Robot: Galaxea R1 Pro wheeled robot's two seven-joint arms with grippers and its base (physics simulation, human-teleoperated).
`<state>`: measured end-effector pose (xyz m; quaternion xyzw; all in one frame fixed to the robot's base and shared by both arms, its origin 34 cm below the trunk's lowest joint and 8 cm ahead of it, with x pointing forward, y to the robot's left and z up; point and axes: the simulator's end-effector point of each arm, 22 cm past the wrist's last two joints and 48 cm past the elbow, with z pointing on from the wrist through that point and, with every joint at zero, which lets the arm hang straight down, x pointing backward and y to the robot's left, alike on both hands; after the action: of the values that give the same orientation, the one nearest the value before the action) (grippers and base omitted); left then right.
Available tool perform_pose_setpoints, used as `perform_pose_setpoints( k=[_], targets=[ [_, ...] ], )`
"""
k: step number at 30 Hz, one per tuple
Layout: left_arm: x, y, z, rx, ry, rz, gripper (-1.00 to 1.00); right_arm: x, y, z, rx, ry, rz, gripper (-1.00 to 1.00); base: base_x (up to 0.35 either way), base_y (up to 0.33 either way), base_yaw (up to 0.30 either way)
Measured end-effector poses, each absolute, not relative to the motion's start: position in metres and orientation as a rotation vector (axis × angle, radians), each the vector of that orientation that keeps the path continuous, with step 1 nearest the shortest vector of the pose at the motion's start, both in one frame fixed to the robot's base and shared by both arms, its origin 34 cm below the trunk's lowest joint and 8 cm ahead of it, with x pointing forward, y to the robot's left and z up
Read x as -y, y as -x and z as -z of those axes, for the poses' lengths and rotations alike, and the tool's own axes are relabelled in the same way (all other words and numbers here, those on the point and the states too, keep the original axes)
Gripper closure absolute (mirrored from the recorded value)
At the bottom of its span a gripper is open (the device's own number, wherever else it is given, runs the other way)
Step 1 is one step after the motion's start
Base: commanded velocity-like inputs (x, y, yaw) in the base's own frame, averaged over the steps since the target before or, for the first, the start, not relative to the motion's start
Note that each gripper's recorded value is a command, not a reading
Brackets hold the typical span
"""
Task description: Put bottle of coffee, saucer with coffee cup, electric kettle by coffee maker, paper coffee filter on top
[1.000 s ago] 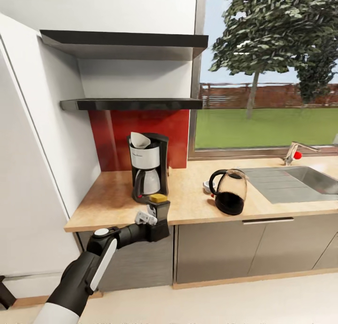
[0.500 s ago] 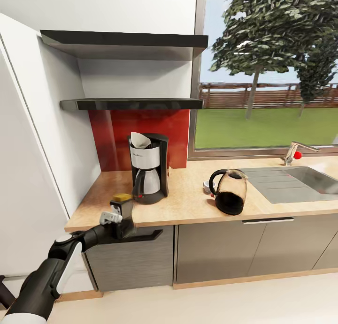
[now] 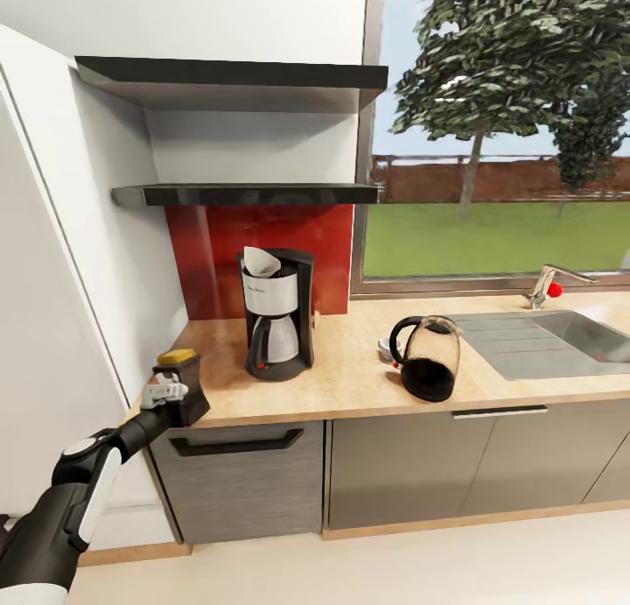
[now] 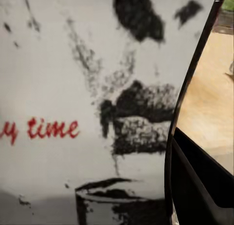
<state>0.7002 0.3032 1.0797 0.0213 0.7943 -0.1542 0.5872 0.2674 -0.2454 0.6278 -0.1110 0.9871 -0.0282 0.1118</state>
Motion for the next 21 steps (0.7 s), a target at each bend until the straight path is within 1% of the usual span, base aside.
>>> perform_pose_setpoints(
  k=[4,7,13,21],
  targets=[
    [-0.321,-0.707,-1.082,-1.822,0.01,0.243,1.0,0.243,-0.282,-0.631,-2.836,0.311,0.071,-1.0,0.001,0.0,0.0],
    [-0.323,-0.708,-1.082,-1.821,0.017,0.23,1.0,0.243,-0.284,-0.632,-2.823,0.308,0.069,-1.0,0.111,0.0,0.0],
    [-0.328,-0.708,-1.076,-1.834,0.036,0.195,1.0,0.243,-0.285,-0.633,-2.817,0.306,0.069,-1.0,0.324,0.0,0.0],
    [-0.322,-0.711,-1.075,-1.826,-0.052,0.1,1.0,0.243,-0.285,-0.633,-2.817,0.308,0.068,-1.0,0.338,0.0,0.0]
  ],
)
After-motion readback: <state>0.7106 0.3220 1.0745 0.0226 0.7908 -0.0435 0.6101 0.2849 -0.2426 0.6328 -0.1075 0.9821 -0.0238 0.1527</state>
